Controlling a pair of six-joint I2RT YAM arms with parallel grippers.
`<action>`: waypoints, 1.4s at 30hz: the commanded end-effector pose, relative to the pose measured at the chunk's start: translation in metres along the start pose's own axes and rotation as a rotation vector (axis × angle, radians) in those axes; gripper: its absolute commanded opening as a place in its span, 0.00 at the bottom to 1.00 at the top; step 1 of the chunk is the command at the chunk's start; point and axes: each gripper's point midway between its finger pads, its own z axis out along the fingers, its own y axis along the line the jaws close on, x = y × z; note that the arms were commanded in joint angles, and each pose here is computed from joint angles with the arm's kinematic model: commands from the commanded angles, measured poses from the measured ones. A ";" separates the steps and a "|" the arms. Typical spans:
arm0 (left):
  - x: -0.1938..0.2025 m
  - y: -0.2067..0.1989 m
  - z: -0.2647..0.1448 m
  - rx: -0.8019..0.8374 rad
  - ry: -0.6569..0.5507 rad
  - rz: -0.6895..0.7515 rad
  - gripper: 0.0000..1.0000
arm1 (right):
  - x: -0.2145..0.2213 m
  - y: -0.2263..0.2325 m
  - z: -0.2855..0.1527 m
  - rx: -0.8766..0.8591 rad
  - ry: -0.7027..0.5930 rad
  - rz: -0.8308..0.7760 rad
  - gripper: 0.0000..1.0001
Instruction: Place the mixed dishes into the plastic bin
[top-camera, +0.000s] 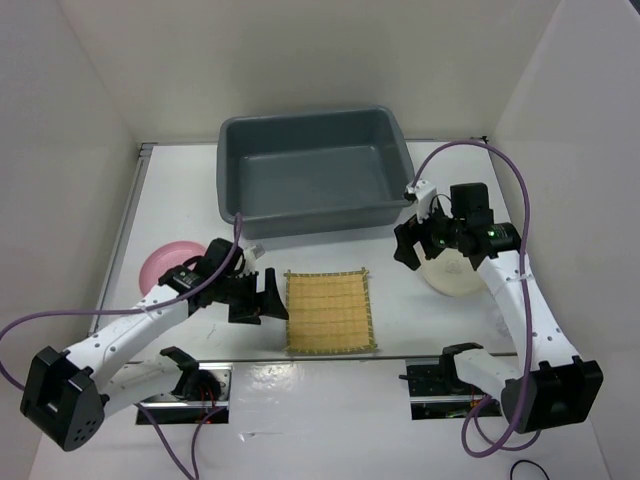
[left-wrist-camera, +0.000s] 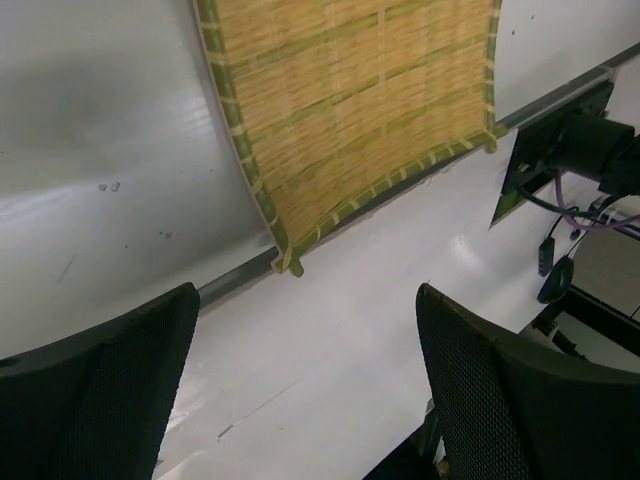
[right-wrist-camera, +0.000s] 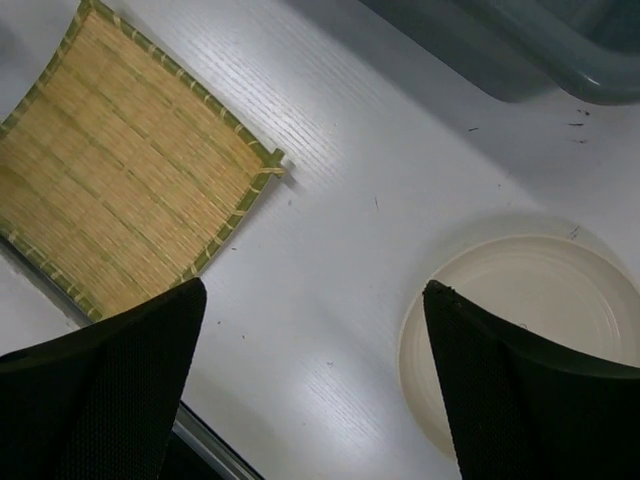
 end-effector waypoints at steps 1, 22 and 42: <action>-0.009 -0.013 0.004 0.063 -0.086 -0.025 0.96 | 0.002 0.014 0.003 -0.087 0.004 -0.026 0.94; -0.009 0.022 0.041 0.015 -0.159 -0.210 0.99 | 0.031 0.082 0.094 -0.443 0.262 -0.095 0.00; -0.033 0.020 0.086 -0.037 -0.060 -0.176 0.99 | 0.090 0.069 0.165 -0.209 0.498 -0.154 0.00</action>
